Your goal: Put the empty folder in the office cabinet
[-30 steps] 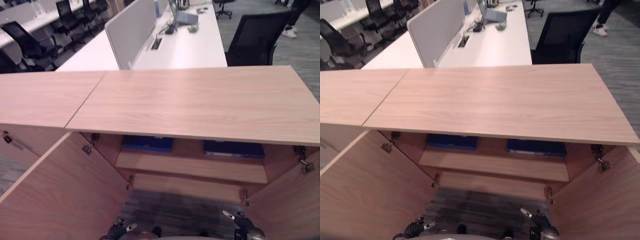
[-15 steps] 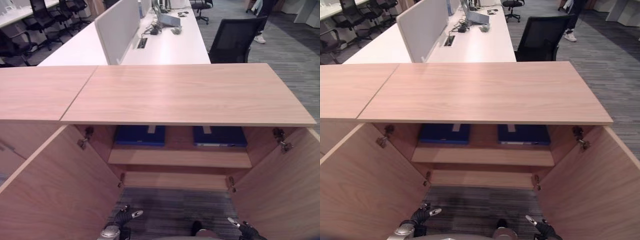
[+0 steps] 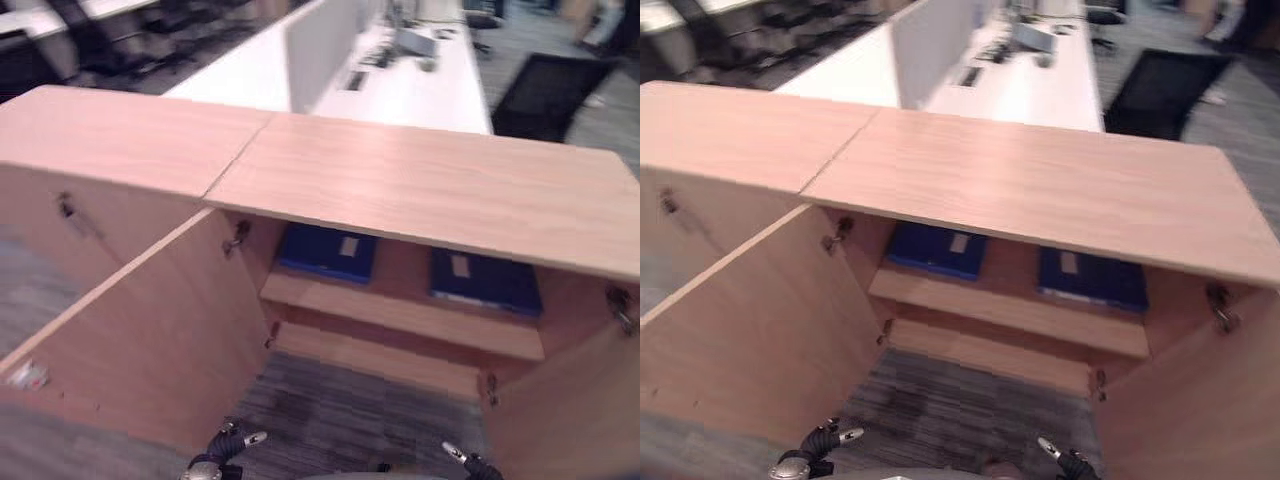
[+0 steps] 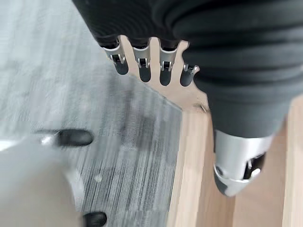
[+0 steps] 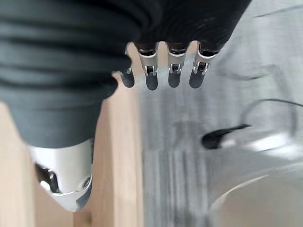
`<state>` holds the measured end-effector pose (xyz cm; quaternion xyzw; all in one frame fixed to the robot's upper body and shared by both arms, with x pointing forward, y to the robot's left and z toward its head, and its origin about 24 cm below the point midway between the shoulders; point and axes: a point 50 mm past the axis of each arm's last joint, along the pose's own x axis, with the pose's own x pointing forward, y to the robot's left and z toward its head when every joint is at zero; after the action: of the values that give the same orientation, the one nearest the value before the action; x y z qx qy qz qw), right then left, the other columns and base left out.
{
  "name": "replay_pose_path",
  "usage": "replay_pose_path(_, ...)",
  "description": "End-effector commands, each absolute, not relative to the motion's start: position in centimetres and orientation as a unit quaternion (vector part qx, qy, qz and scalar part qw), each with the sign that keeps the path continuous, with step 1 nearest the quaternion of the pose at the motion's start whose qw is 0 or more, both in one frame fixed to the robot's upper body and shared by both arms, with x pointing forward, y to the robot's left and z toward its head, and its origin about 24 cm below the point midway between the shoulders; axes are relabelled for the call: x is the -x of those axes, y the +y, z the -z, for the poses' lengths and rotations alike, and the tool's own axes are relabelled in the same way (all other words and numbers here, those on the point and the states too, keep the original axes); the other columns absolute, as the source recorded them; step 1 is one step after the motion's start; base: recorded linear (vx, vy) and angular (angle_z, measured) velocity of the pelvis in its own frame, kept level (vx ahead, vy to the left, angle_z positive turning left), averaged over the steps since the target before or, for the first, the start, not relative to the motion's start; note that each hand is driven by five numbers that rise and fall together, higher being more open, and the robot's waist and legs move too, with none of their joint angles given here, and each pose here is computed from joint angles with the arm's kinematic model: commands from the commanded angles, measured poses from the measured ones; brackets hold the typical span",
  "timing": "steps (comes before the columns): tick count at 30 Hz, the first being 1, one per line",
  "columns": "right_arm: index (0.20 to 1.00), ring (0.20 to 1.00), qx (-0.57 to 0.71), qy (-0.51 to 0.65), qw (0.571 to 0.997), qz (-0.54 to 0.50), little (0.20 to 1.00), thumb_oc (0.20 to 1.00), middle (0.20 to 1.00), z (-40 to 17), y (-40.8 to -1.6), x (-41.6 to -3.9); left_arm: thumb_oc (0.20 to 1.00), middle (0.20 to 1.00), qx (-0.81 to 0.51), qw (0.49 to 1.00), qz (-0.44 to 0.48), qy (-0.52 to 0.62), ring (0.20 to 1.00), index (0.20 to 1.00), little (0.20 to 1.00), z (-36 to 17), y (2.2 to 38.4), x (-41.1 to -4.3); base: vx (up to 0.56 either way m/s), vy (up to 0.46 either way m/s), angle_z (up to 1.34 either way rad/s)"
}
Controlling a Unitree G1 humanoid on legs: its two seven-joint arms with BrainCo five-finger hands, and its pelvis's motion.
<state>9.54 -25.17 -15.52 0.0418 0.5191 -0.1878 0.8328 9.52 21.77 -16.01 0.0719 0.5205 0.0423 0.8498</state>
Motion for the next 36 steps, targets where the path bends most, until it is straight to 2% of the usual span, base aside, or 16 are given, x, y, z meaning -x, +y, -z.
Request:
replay_pose_path(1, 1.0, 1.0, -0.051, 0.506, 0.842, 0.181, 1.0, 1.0, 1.0, 15.6, -24.2, -10.2, 1.0, 1.0, -0.083, 0.876, -0.065, 0.47, 1.0, 1.0, 1.0, 14.8, 23.0, -12.8, 0.0, -0.084, 0.99)
replay_pose_path(6, 1.0, 1.0, -0.034, 0.514, 0.839, 0.176, 1.0, 1.0, 1.0, 15.7, -24.3, -9.4, 1.0, 1.0, -0.078, 0.869, -0.079, 0.483, 1.0, 1.0, 1.0, 15.1, 23.3, -11.8, -0.09, -0.092, 1.0)
replay_pose_path(12, 1.0, 1.0, -0.026, 0.476, 0.856, 0.202, 1.0, 1.0, 1.0, 14.5, -25.9, -12.2, 1.0, 1.0, -0.038, 0.878, -0.103, 0.466, 1.0, 1.0, 1.0, 14.9, 22.5, -12.7, -0.26, 0.064, 1.21)
replay_pose_path(15, 1.0, 1.0, -0.042, 0.483, 0.85, 0.209, 1.0, 1.0, 1.0, 14.8, -25.7, -11.6, 1.0, 1.0, -0.04, 0.87, -0.103, 0.481, 1.0, 1.0, 1.0, 15.3, 22.5, -11.6, -0.08, 0.143, 1.0)
replay_pose_path(24, 1.0, 1.0, -0.055, 0.504, 0.839, 0.198, 1.0, 1.0, 1.0, 15.5, -24.4, -10.5, 1.0, 1.0, -0.086, 0.868, -0.075, 0.484, 1.0, 1.0, 1.0, 15.0, 23.2, -12.0, 0.03, 0.187, 0.39)
replay_pose_path(29, 1.0, 1.0, -0.064, 0.503, 0.842, 0.185, 1.0, 1.0, 1.0, 15.6, -23.5, -10.9, 1.0, 1.0, -0.084, 0.871, -0.091, 0.476, 1.0, 1.0, 1.0, 14.7, 24.0, -12.6, 0.02, 0.011, 0.42)
replay_pose_path(36, 1.0, 1.0, -0.054, 0.518, 0.834, 0.181, 1.0, 1.0, 1.0, 15.9, -23.6, -9.7, 1.0, 1.0, -0.078, 0.862, -0.095, 0.492, 1.0, 1.0, 1.0, 15.2, 23.6, -11.2, 0.09, -0.024, 0.09)
